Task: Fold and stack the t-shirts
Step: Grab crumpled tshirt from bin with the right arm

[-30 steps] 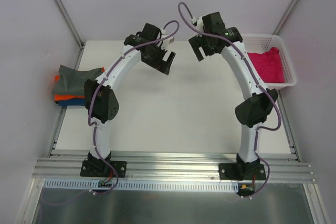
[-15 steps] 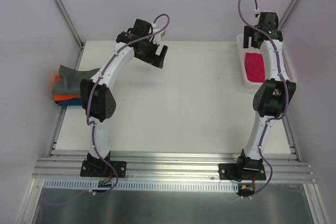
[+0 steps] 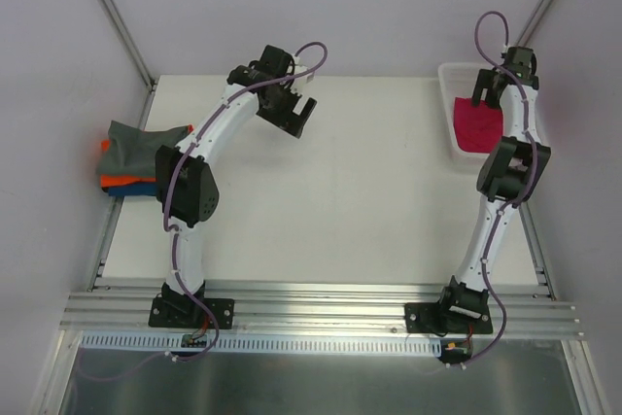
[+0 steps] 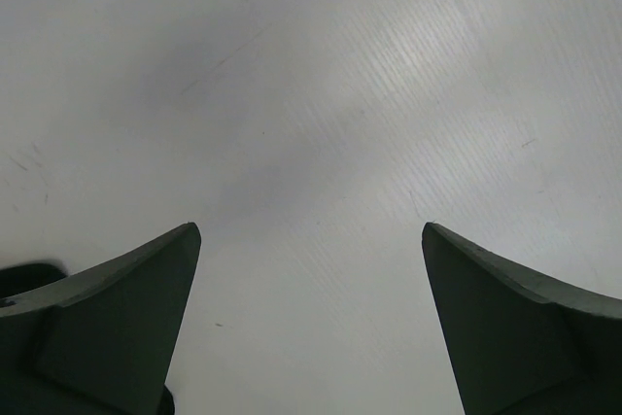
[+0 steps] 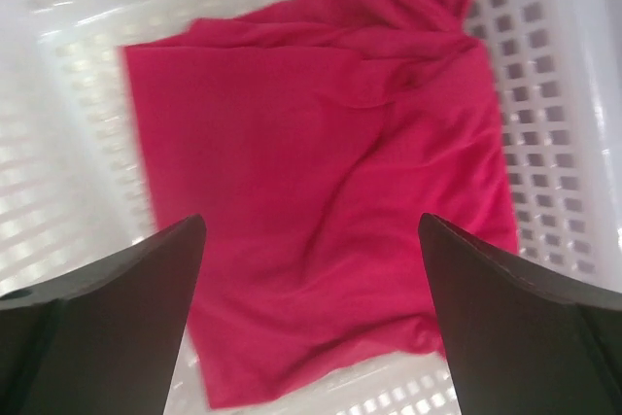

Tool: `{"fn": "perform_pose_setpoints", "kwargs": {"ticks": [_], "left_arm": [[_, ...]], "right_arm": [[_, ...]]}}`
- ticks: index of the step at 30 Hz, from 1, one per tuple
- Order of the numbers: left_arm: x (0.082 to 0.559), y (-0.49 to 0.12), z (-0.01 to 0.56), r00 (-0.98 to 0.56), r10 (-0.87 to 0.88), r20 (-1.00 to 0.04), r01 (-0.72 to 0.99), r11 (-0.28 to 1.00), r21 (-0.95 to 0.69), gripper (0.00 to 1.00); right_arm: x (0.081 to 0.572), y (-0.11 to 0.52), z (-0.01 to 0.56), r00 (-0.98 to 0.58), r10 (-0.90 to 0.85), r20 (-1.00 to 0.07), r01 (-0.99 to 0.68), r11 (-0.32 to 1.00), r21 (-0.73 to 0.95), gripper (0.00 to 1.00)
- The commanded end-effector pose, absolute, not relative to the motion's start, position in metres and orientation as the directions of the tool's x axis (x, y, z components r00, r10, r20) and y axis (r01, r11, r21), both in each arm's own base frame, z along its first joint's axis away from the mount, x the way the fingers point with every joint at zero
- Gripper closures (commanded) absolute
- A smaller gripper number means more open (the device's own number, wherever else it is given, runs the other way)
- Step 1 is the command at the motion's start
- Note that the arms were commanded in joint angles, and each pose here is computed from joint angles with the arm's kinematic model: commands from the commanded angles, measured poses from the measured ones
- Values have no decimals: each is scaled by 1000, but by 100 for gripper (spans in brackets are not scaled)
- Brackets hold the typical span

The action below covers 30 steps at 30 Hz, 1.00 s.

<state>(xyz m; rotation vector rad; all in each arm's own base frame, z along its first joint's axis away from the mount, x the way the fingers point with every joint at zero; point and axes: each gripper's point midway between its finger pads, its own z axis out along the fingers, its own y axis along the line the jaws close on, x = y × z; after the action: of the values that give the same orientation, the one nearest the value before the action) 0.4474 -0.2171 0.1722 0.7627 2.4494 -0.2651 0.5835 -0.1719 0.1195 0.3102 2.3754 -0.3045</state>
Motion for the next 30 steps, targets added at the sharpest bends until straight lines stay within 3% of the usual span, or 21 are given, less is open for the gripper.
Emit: {"fn": "perform_pose_setpoints", "kwargs": {"ticks": [1,5,11,18,30], "left_arm": [[441,-208,159,-693,512,-507,580,814,30,1],[426,-214,152,-674,573,-467,620,782,65,1],[425,-222,148,-664,592,-456,633,770,77,1],[427,-238,155,-633,610,-477,655,750,91,1],[434,-248,156,-629,598,-497,659,750,67,1]], "right_arm": [[586,-206,129,-660,209,-721,368,927,-68,4],[583,-220,114,-653,216,-726,374,925,-61,4],[573,-205,84,-658,396,-640,390,907,160,5],[573,-179,89,-641,504,-579,368,864,344,7],[546,-217,120,-620,448,-644,466,871,157,13]]}}
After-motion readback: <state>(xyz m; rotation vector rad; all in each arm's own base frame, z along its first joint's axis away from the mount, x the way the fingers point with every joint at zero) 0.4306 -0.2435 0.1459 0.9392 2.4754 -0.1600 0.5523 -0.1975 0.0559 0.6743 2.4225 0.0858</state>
